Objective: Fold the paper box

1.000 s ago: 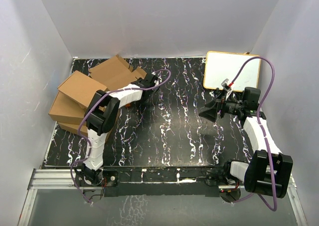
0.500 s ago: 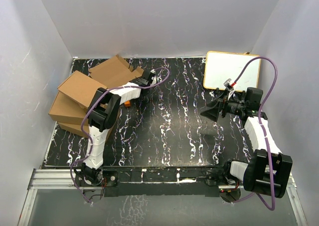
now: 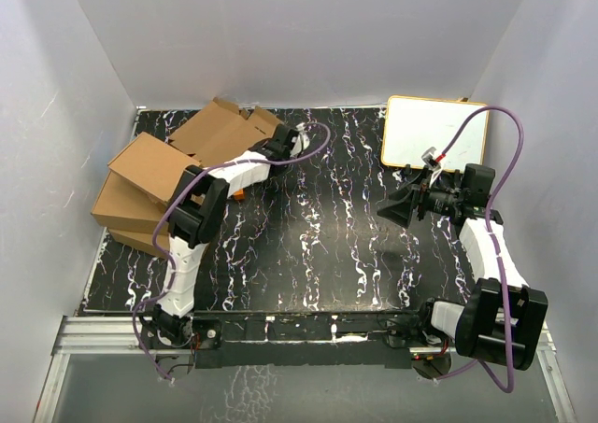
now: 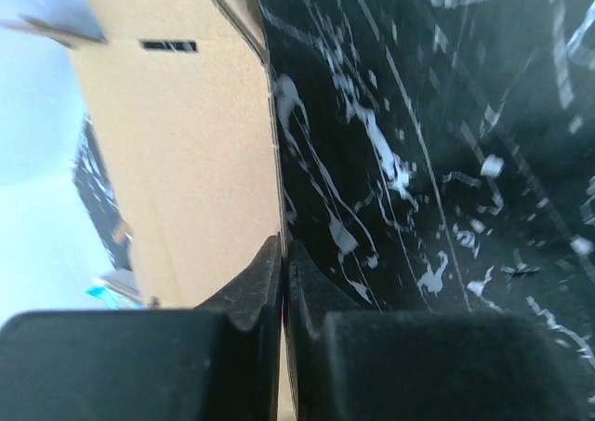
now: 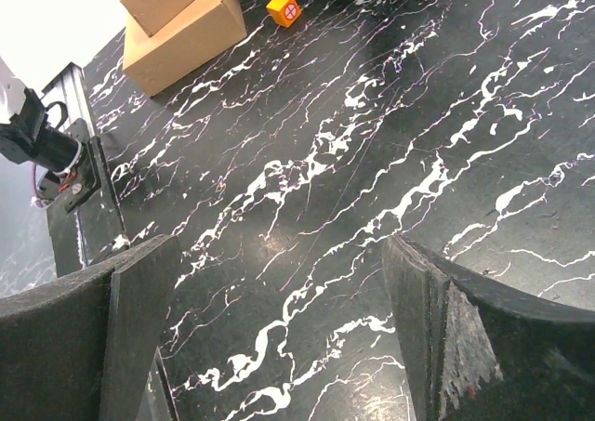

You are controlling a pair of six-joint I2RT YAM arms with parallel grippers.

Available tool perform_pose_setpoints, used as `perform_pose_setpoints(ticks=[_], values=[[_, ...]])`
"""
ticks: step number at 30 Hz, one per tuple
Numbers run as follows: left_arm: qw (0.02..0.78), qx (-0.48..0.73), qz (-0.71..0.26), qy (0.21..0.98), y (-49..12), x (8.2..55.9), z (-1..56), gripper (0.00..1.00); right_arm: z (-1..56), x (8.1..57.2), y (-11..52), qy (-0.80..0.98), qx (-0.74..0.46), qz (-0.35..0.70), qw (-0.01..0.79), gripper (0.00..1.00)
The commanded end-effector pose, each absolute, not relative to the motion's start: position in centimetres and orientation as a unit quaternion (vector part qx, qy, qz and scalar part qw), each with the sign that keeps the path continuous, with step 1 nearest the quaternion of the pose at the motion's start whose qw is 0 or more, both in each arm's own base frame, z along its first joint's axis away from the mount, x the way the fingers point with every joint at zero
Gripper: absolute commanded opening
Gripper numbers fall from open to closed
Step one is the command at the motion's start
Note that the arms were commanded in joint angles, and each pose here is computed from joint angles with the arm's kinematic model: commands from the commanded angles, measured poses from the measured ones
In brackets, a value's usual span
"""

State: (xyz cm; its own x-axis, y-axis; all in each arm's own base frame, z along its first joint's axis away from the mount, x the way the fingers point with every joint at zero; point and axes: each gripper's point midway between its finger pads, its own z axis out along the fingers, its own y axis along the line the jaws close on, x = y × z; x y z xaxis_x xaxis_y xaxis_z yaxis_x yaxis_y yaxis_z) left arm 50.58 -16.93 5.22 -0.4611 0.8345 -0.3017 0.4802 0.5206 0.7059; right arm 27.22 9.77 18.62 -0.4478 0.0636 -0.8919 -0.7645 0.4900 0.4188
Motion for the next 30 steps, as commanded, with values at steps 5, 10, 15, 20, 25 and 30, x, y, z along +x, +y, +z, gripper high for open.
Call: perform_pose_setpoints(ticks=[5,10,15,20,25,30], values=[[0.428,0.421,0.228,0.767,-27.6,47.7,18.0,0.0,20.4,27.6,9.2,0.692,-0.283,0.424,0.511,0.98],[0.399,0.431,0.163,0.793,-32.3,39.7,16.8,0.0,21.1,27.7,8.2,0.693,-0.278,0.404,0.528,0.99],[0.386,0.438,0.094,0.806,-36.1,30.2,14.6,0.0,21.5,28.4,5.7,0.712,-0.249,0.349,0.556,0.99],[0.37,0.438,0.056,0.817,-37.6,22.5,11.4,0.0,21.2,28.7,3.9,0.728,-0.22,0.316,0.567,0.99],[0.364,0.416,0.017,0.834,-38.0,18.7,9.6,0.0,20.8,28.5,3.5,0.731,-0.211,0.316,0.567,0.98],[0.379,0.391,-0.046,0.837,-39.7,17.4,10.6,0.28,20.4,28.5,3.4,0.734,-0.208,0.318,0.563,0.98]])
